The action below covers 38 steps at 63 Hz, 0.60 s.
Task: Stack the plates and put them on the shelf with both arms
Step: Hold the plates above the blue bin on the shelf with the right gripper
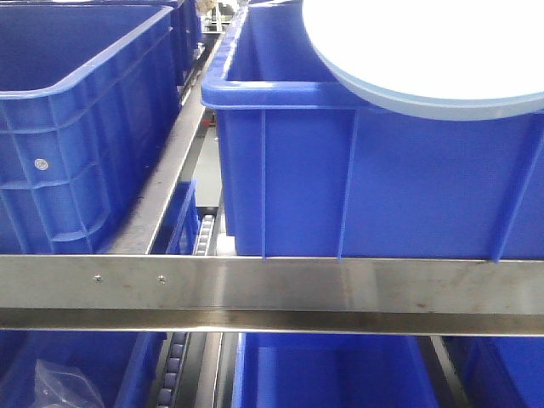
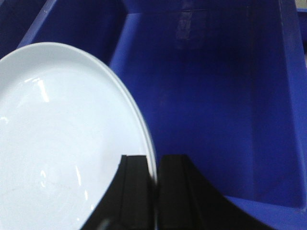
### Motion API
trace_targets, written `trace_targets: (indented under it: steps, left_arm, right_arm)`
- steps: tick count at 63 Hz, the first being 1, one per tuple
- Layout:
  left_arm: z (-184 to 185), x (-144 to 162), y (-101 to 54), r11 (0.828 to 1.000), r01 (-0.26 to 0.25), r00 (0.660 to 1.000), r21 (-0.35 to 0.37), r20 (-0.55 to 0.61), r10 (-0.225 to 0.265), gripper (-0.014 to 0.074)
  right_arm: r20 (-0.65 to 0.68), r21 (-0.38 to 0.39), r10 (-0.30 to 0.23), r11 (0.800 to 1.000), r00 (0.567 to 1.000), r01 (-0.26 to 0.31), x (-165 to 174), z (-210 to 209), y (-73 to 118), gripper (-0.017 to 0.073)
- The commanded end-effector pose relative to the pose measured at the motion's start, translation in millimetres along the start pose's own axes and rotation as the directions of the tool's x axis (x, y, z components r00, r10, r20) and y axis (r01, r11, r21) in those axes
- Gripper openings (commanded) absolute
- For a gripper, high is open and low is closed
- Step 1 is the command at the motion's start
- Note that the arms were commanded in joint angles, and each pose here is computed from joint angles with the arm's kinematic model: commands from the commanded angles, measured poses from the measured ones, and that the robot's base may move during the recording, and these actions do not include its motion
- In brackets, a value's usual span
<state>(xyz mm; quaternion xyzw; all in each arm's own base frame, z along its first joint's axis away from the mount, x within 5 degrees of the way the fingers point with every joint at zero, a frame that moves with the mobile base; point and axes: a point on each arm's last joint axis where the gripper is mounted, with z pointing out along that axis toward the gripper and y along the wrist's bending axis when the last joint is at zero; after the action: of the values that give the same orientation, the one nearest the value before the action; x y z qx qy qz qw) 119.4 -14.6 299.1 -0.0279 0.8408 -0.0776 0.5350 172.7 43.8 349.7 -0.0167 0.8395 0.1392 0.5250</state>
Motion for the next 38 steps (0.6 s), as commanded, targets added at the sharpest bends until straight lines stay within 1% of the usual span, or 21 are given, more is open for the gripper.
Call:
trace_targets:
  steps: [1, 22, 38]
  left_arm:
    - [-4.2, -15.3, -3.4, 1.0, 0.008, 0.994, 0.028, 0.105, -0.011, 0.0091]
    - [-4.2, -15.3, -3.4, 1.0, 0.008, 0.994, 0.028, 0.105, -0.011, 0.0091]
    - [-4.2, -15.3, -3.4, 1.0, 0.008, 0.994, 0.028, 0.105, -0.011, 0.0091]
  right_arm:
    - [0.136, -0.013, -0.001, 1.0, 0.991, 0.002, -18.7, -7.1, 2.2, 0.0048]
    - [0.144, -0.014, 0.001, 1.0, 0.99, 0.001, -19.5, -7.3, 2.3, 0.0048]
    - [0.195, -0.018, 0.001, 1.0, 0.981, 0.003, -29.8, -2.5, 3.6, 0.0048]
